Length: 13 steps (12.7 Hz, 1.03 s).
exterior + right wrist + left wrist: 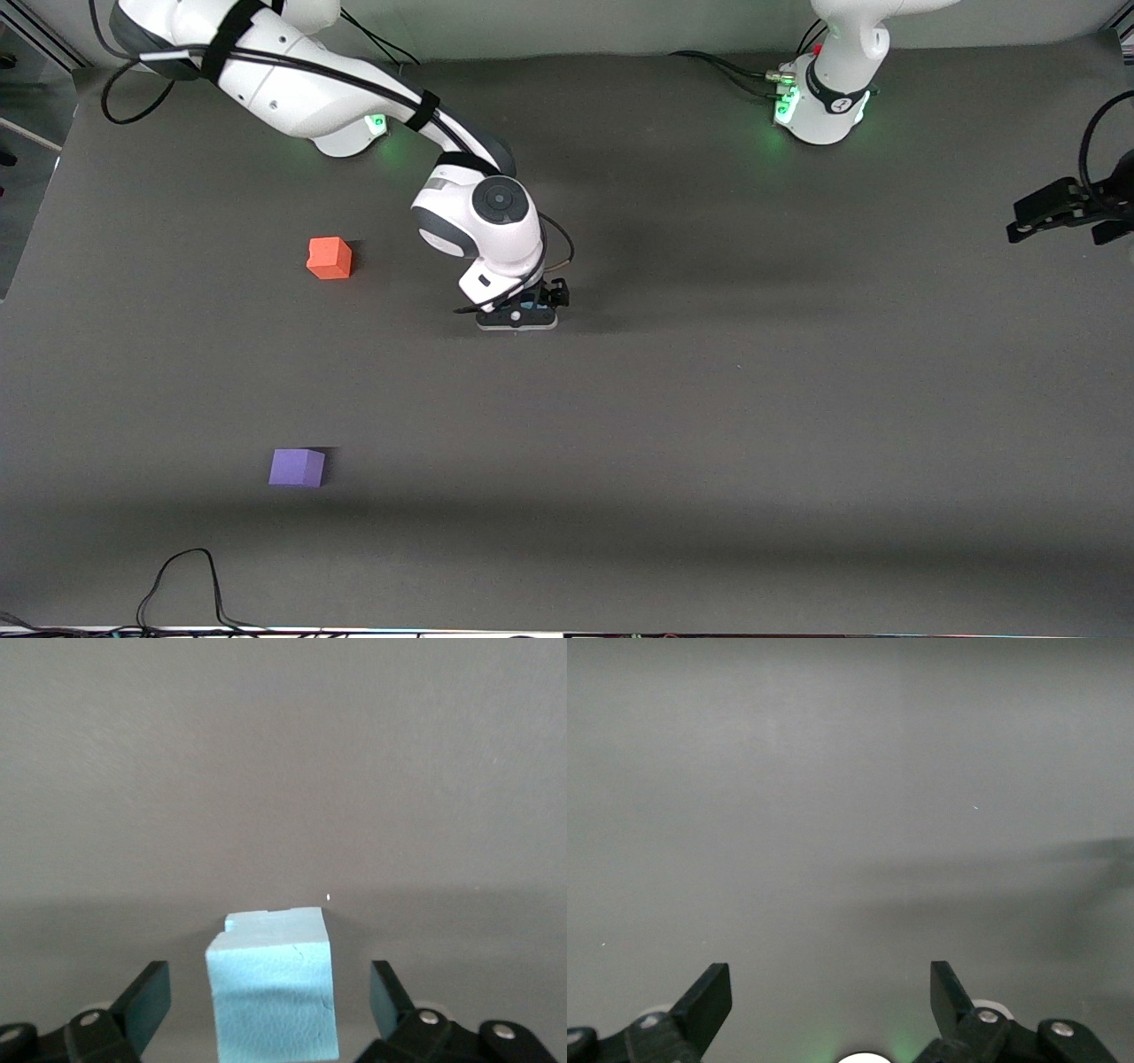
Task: Place blue block between orange and purple blocks
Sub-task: 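Carry the blue cube with the right gripper toward the orange cube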
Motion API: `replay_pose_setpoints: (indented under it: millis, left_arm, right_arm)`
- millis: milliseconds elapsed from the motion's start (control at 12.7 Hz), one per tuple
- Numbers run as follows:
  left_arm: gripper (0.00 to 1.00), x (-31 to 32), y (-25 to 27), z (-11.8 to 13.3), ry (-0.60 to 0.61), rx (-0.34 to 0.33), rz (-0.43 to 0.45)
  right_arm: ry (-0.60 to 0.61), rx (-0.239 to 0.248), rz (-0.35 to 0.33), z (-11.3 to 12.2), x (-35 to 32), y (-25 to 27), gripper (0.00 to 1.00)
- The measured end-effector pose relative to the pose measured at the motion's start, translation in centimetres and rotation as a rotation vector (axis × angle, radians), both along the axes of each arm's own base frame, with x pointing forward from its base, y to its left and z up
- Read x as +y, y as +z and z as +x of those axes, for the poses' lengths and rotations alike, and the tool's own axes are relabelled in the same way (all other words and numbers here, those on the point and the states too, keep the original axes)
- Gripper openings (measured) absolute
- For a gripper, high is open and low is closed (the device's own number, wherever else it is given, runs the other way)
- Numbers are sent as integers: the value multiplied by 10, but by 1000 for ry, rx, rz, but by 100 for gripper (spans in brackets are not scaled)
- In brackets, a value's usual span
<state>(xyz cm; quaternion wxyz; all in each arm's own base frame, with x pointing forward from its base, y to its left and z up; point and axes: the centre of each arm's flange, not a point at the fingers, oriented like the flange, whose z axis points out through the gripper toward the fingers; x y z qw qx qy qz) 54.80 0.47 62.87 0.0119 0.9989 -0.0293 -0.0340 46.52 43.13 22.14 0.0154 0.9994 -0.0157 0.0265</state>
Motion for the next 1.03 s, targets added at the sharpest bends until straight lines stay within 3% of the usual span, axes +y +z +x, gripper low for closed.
replay_pose_setpoints:
  millis: [158,474,868,1026]
  left_arm:
    - [100,-18,-3,1,-30,5,1]
    - [100,-16,-5,1,-28,9,2]
    - [100,-19,-5,1,-34,8,2]
    - [100,-19,-5,1,-35,8,2]
  right_arm:
    - [-9,7,6,-9,2,-13,100]
    - [-14,8,12,-14,4,-13,56]
    - [-44,-3,-24,6,-15,7,55]
    - [-52,41,7,31,-40,52,55]
